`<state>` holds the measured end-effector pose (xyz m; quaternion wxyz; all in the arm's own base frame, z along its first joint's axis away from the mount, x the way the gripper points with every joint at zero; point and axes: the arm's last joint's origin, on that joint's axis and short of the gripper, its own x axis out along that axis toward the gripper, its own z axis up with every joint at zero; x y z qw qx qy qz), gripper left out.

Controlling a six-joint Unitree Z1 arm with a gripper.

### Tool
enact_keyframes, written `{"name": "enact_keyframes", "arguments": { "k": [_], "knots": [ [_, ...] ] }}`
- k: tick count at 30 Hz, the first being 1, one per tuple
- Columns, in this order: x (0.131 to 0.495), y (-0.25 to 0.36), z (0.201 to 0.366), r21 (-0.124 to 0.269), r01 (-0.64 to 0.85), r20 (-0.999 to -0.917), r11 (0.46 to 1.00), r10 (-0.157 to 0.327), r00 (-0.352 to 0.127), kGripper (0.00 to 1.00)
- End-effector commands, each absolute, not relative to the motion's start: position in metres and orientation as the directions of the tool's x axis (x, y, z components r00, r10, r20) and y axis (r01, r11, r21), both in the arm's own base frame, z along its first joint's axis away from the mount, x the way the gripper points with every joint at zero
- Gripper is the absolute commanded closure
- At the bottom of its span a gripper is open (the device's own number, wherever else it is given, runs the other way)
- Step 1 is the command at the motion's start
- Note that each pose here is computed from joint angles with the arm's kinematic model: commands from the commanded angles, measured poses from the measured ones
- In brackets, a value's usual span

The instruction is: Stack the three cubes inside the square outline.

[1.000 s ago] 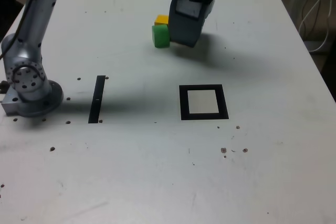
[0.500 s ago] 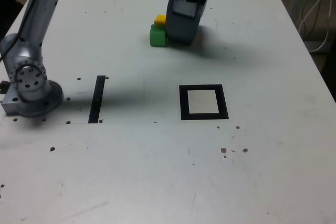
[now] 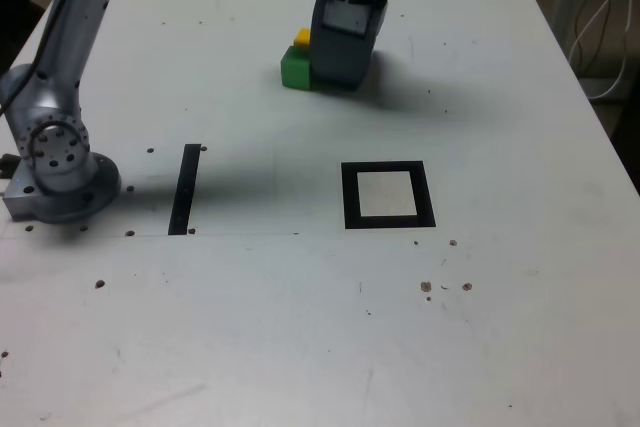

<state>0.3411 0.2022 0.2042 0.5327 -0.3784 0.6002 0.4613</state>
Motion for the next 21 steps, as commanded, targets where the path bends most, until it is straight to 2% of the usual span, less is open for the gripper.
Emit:
{"name": "enact_keyframes", "arguments": {
  "k": [1, 7, 12, 21],
  "knots": [
    [0.3406, 0.2037, 0.1961, 0.159, -0.945, -0.9868, 0.286, 0.017, -0.161, 0.12],
    [0.3429, 0.2064, 0.1931, 0.136, -0.951, -0.9904, 0.279, 0.014, -0.137, 0.24],
    [0.3426, 0.2061, 0.1942, 0.135, -0.952, -0.9907, 0.275, 0.019, -0.135, 0.33],
    [0.3434, 0.2085, 0.1966, 0.142, -0.961, -0.9894, 0.239, 0.063, -0.131, 0.54]
  ]
}}
